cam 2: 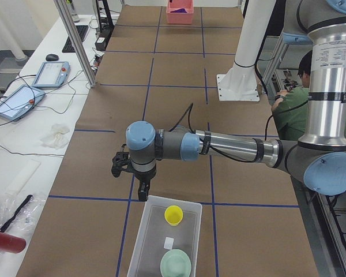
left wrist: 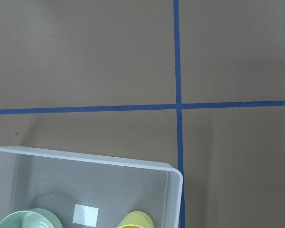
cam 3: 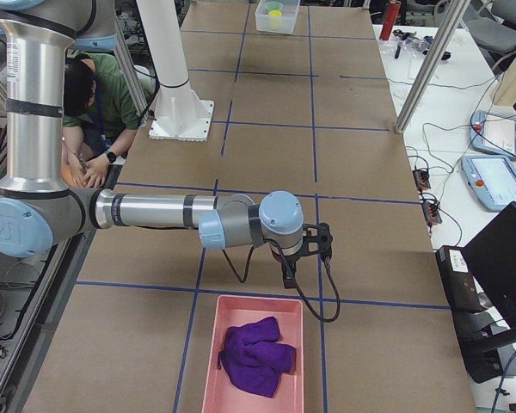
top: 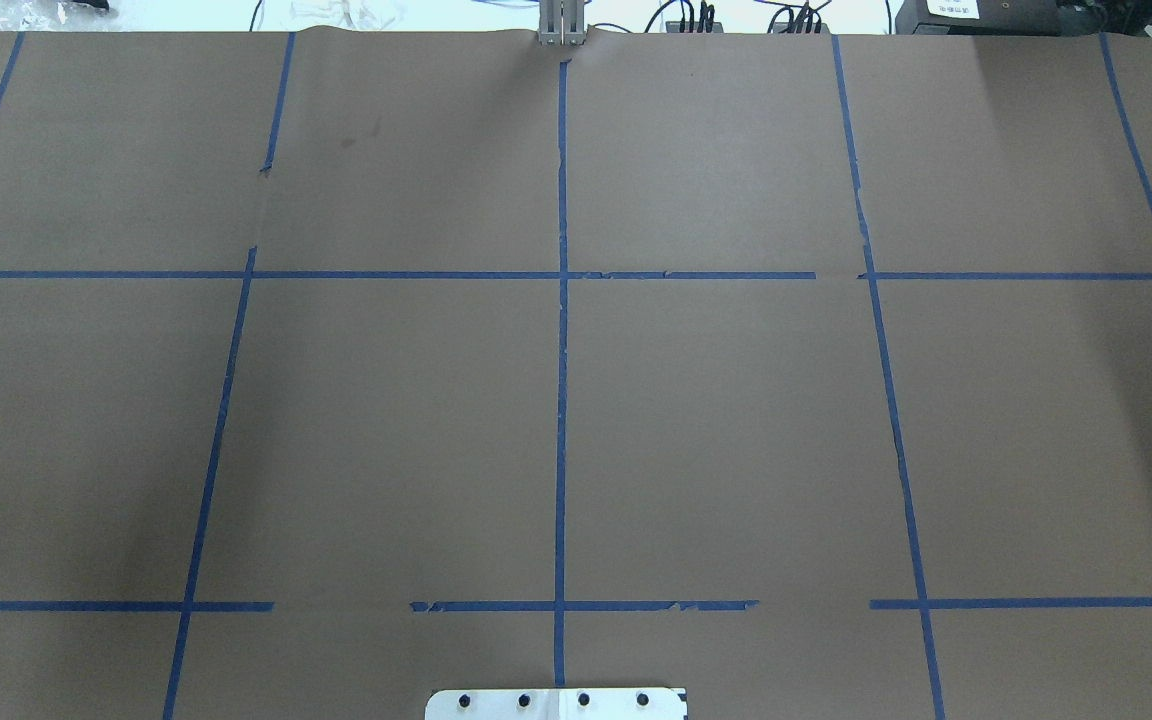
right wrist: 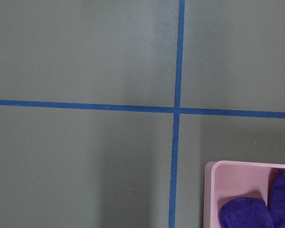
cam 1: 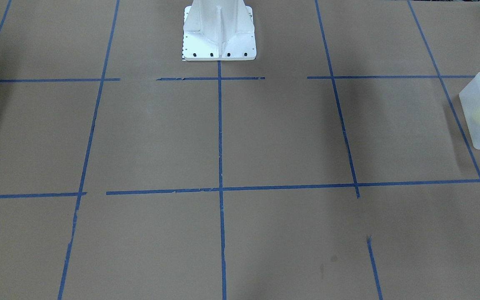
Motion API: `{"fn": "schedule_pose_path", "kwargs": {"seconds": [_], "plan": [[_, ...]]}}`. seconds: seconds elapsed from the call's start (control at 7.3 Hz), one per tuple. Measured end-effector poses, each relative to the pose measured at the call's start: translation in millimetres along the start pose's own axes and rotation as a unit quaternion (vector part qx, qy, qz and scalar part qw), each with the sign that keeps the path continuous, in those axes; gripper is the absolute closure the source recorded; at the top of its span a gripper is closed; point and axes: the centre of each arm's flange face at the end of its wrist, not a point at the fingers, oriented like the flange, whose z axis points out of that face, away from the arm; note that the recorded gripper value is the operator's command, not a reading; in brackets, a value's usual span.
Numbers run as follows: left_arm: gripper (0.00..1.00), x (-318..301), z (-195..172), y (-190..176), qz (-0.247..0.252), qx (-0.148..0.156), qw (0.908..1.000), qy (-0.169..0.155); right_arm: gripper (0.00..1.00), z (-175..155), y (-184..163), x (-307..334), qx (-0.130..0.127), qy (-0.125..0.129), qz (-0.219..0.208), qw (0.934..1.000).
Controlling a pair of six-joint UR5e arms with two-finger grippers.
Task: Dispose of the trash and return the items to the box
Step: 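Lower the green bowl into the clear bin beside the cup and release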
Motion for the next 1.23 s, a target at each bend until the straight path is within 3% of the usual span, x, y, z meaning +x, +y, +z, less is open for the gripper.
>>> {"fn": "schedule_pose_path", "kwargs": {"seconds": [1.23], "plan": [[0.00, -23.1, 22.5, 19.4, 0.016, -0.011, 0.9998, 0.003, 0.00, 6.7, -0.1, 8.5, -0.007, 0.003, 0.006, 1.0000]]}}
